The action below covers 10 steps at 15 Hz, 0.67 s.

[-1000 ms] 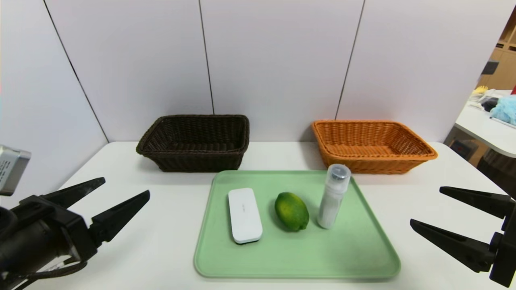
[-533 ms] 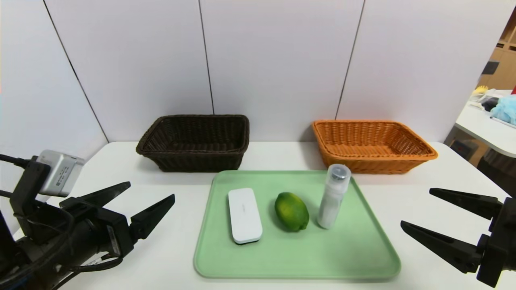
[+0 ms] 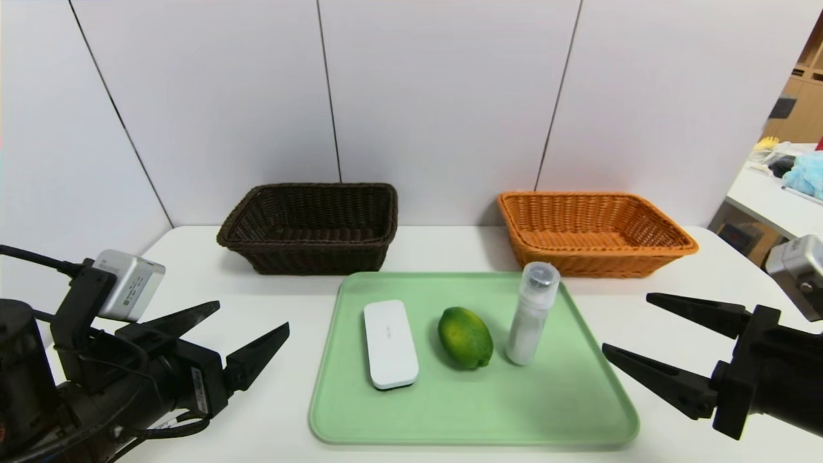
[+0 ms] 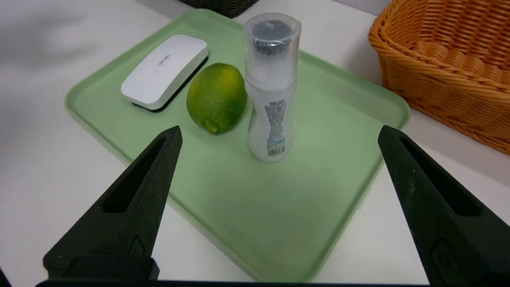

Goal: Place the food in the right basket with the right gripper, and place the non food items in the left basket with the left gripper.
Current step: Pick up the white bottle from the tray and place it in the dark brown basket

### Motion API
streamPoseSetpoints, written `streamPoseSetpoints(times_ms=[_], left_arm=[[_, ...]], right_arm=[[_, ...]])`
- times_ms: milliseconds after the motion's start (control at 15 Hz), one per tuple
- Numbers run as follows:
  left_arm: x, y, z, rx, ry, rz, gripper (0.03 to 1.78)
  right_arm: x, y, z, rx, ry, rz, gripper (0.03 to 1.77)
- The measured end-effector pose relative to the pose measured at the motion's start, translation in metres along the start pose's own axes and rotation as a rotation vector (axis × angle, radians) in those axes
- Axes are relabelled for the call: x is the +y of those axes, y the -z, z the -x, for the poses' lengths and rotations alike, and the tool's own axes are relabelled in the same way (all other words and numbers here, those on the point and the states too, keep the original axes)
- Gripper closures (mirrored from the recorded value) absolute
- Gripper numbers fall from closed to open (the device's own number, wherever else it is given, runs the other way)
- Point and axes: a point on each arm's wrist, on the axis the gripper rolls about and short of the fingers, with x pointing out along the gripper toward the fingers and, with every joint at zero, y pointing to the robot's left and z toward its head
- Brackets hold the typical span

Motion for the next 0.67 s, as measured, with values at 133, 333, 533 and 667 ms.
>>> streamPoseSetpoints(times_ms=[133, 333, 533, 667], left_arm=[[0.000, 0.001, -0.001, 0.008, 0.001, -0.002, 0.12], [-0.001, 0.003, -0.002, 0.019, 0.001, -0.004, 0.12], [0.000, 0.005, -0.002, 0.028, 0.000, -0.006, 0.12], [0.000, 0.007, -0.002, 0.031, -0.001, -0.007, 0.12]], right_arm=[[0.000, 0.002, -0.013, -0.006, -0.020, 0.006, 0.10], [-0.002, 0.006, -0.034, -0.015, -0.037, 0.013, 0.10], [-0.003, 0.011, -0.055, -0.023, -0.054, 0.022, 0.10], [-0.004, 0.016, -0.066, -0.022, -0.061, 0.025, 0.10]])
